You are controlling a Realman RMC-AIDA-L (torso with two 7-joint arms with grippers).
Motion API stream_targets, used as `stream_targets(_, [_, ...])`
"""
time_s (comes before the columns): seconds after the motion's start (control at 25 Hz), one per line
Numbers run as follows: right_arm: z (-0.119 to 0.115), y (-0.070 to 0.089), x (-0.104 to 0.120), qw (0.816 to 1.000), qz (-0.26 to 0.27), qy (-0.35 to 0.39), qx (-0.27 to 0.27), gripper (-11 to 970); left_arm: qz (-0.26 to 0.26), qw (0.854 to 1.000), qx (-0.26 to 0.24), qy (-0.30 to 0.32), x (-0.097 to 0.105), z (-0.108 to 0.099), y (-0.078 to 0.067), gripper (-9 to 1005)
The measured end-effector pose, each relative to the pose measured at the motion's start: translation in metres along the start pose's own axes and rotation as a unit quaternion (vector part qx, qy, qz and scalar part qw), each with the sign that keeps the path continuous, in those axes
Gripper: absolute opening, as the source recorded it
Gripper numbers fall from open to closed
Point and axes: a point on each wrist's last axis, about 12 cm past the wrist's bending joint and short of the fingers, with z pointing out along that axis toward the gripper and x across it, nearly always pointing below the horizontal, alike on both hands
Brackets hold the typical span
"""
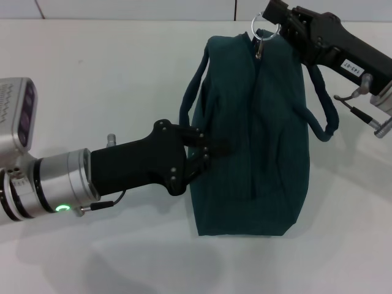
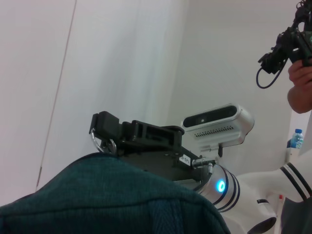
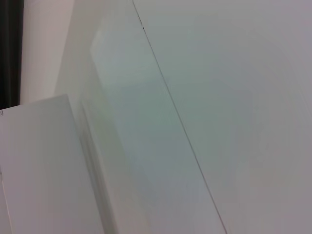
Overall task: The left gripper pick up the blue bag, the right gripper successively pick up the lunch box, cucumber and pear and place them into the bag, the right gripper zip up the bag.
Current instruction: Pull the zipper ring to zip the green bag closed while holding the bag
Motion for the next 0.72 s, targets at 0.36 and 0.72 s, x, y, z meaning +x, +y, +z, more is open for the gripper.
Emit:
stream_targets(0.36, [-0.002, -0.005, -0.003, 1.000, 0.005, -0.006, 0.017, 11, 0.006, 1.000, -0.007, 0.004, 0.002, -0.002, 0.000, 76])
stream_targets(0.72, [-0.003, -0.013, 0.000, 0.999, 0.008, 0.005, 0.051, 11, 0.007, 1.000, -0.010, 0.002, 0.004, -0.006, -0.002, 80])
